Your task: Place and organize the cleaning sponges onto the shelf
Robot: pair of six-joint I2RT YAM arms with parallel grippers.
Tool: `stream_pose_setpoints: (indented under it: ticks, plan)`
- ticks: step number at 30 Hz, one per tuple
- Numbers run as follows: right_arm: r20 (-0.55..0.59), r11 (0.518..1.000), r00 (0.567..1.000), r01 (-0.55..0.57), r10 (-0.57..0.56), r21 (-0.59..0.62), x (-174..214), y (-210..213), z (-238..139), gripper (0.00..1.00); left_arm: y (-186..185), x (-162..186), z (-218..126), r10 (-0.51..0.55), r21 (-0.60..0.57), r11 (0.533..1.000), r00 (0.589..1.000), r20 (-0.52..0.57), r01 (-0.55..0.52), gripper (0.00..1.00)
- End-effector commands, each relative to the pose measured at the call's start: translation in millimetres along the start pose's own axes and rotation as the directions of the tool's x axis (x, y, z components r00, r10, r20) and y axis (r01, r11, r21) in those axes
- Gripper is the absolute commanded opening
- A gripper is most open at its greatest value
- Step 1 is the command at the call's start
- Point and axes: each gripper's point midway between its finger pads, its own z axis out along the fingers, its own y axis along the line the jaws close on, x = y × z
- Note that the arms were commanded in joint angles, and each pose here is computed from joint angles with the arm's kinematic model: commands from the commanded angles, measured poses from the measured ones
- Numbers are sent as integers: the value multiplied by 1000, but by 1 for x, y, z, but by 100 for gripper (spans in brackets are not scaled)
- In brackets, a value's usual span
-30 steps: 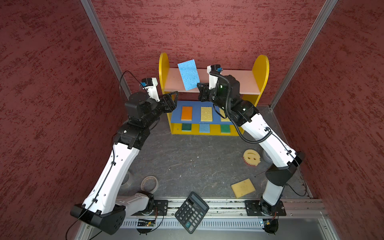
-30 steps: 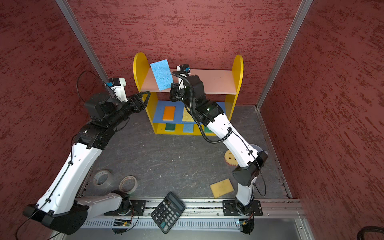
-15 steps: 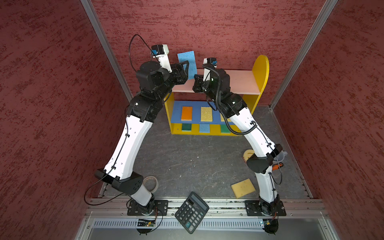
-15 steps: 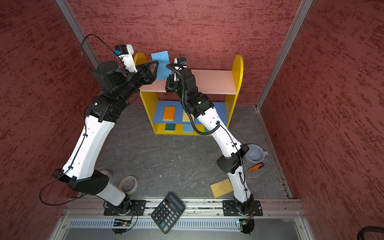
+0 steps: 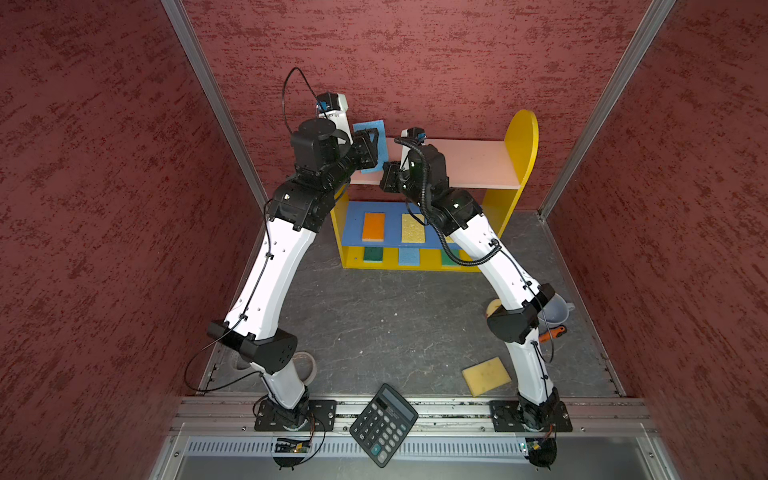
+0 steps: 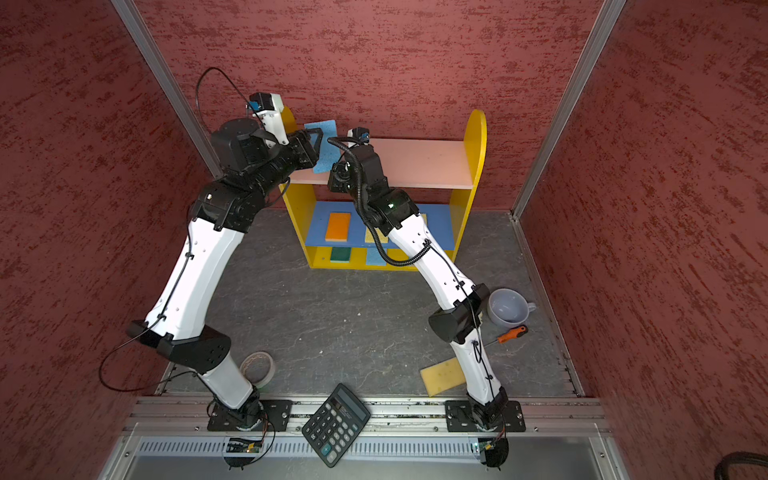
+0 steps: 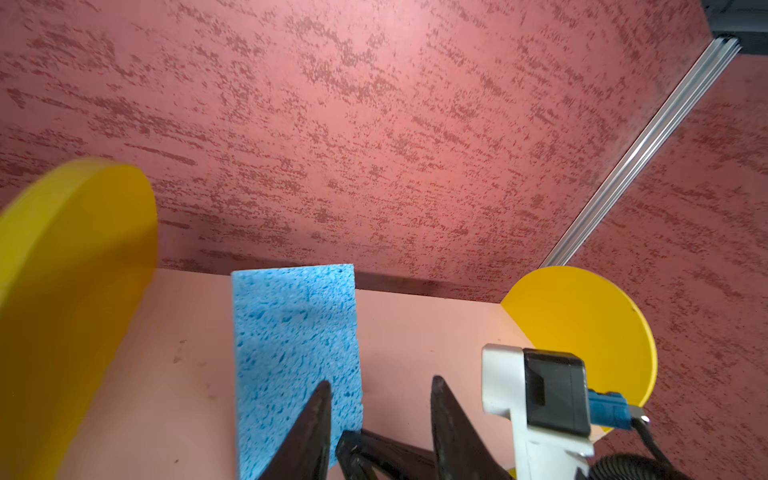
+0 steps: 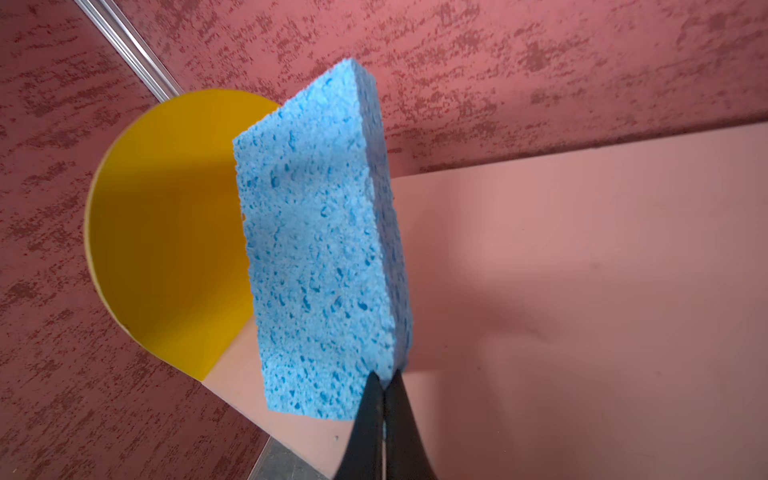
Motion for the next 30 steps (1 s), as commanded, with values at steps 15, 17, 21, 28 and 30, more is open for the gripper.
stream_pose_setpoints:
  ticks: [15,17,21,28,30]
  plan:
    - [-6,998,999,-54,53,-36,-1,4,-2,11,49,68,66,-74,-113,992,985,-153,57,33]
    - [0,998,999,-43,43,-40,-4,5,-4,19,59,73,69,-99,-133,988,980,-171,77,32]
    - [12,999,999,-37,38,-37,-8,4,-6,24,78,81,72,-144,-169,979,971,-190,112,30]
    - [30,999,999,-32,33,-36,-15,3,-11,26,87,83,74,-204,-166,971,959,-195,173,29]
    - [40,999,999,-30,32,-39,-19,3,-14,28,79,76,72,-208,-132,974,961,-182,186,29]
